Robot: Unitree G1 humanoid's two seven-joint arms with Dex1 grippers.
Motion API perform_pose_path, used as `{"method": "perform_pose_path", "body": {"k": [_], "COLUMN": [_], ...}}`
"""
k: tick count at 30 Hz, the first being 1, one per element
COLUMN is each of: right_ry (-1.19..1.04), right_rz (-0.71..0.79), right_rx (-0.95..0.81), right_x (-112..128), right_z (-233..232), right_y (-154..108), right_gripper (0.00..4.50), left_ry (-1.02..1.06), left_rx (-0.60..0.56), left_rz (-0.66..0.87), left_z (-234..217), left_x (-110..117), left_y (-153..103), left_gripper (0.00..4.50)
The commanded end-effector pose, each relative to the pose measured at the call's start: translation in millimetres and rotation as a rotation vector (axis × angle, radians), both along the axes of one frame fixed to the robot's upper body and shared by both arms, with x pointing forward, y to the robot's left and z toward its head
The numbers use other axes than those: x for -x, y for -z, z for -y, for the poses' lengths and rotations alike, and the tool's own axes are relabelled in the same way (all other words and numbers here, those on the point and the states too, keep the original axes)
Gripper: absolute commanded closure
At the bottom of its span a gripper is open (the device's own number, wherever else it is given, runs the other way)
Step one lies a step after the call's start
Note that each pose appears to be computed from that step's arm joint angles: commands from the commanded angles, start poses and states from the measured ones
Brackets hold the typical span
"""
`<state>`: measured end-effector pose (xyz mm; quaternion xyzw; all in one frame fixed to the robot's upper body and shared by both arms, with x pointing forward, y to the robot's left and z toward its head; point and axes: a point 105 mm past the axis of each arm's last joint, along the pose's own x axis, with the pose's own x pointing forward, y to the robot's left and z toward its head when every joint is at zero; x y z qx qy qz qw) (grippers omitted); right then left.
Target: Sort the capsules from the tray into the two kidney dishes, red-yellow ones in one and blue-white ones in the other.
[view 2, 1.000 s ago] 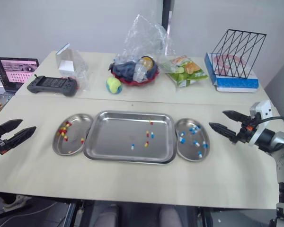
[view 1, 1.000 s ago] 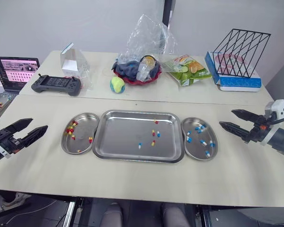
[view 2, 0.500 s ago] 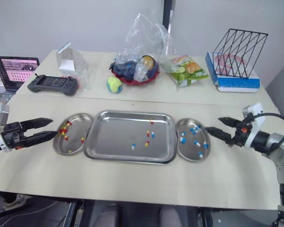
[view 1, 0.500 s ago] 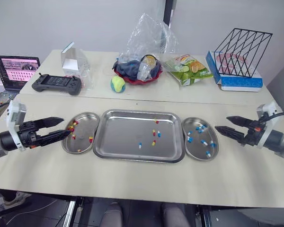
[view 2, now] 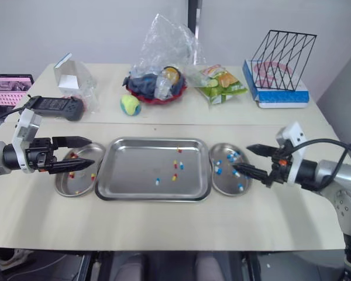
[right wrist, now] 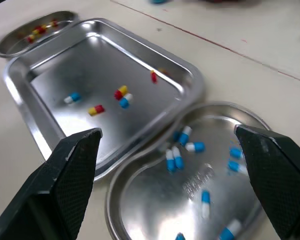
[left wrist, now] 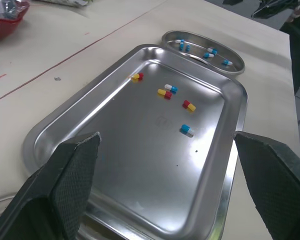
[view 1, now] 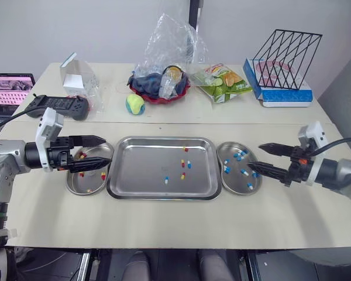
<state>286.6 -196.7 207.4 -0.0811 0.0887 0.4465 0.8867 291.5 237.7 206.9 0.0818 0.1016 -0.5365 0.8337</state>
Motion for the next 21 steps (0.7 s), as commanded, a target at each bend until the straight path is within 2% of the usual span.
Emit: {"method": "perform_pose_path", "body": {"k": [1,4,9,12,15,21], "right_ry": [-0.091,-0.184,-0.233,-0.243,-0.200,-0.204], "right_rz": [0.026,0.048,0.056,0.075,0.087,0.079], "right_rx": [-0.006,-0.014,-0.039,0.001,0.024,0.055], "right_x": [5.8,12.4,9.2,0.5,-12.3,-13.6], "right_z": [-31.6,-68.5,-112.2,-147.7,-163.2,-191.9], "right_y": [-5.7,-1.2,14.4,34.6,43.8,56.3], "right_gripper": [0.00,0.00,0.00,0.00,0.00,0.00], "left_ry": [-0.046,-0.125,-0.176,-0.223,-0.252,-0.294], "left_rx": [0.025,0.021,-0.009,-0.015,0.015,0.015], "left_rz": [0.068,0.091,0.070,0.083,0.086,0.082], "left_z": [-9.4,-31.4,-45.0,-52.3,-55.9,-56.6], "left_x": [1.8,7.2,24.5,37.1,45.4,61.6], "left_y": [-16.3,-21.9,-7.4,-2.0,-1.4,4.1], "left_gripper": [0.01,0.01,0.01,0.01,0.01,0.01]}}
